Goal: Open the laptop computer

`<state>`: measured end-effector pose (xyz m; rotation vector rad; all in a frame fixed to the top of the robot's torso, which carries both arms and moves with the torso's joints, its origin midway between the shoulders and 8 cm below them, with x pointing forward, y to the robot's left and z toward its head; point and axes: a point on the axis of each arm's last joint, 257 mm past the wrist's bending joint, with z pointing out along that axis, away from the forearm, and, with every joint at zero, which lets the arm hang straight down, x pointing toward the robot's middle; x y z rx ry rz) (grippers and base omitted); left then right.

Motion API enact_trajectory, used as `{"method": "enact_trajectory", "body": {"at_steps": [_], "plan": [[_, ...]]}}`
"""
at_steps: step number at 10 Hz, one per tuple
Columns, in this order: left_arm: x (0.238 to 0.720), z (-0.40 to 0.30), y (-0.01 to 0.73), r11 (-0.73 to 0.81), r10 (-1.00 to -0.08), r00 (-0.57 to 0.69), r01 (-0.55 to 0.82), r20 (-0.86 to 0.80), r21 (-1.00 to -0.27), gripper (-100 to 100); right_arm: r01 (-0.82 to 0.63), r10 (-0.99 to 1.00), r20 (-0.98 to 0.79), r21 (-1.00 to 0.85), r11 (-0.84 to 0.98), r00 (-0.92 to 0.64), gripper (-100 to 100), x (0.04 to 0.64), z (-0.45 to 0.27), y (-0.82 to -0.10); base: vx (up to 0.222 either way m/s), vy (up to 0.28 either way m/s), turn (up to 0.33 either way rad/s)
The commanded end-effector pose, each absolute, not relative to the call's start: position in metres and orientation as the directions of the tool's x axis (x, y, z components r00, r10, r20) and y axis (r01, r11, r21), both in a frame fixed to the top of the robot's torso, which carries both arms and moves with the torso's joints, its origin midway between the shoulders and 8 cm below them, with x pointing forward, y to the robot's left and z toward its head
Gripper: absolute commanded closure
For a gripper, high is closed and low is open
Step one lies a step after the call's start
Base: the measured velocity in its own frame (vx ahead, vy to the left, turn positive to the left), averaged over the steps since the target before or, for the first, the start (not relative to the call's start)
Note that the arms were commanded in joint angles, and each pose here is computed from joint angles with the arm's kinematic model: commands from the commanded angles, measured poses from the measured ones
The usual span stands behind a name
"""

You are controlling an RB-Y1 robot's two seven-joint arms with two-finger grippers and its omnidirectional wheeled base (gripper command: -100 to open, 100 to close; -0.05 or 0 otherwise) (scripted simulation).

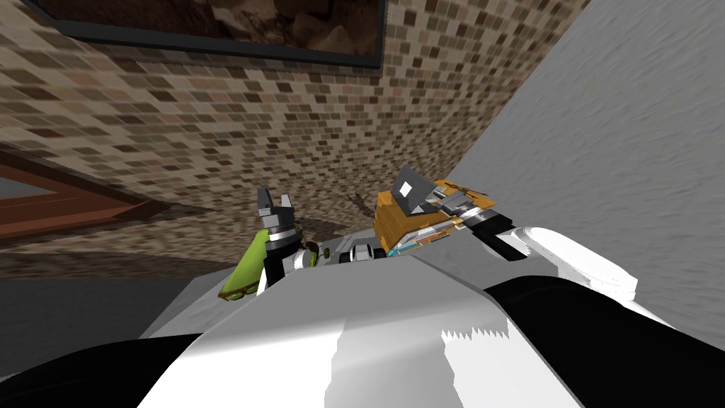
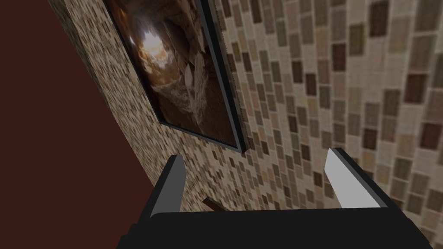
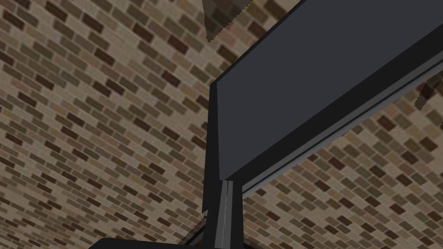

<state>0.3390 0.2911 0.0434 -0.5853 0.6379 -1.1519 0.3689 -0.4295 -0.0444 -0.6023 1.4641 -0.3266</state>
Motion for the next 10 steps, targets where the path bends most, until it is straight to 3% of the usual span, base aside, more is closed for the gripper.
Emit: {"method": "enact_trajectory", "body": {"at_steps": [1,10], "plan": [[0.339,0.043,0.291,0.300,-0.949,0.273,0.636,-0.156,-0.711,0,-0.134,-0.560,-0.823,-0.568,0.812,0.097,-100,0.367,-0.042,-0.435,0.066,0.119,0.058],[0.339,0.043,0.291,0.300,-0.949,0.273,0.636,-0.156,-0.711,0,-0.039,-0.659,-0.748,-0.663,0.748,0.080,-100,0.355,-0.027,-0.465,0.151,0.157,0.021]]}}
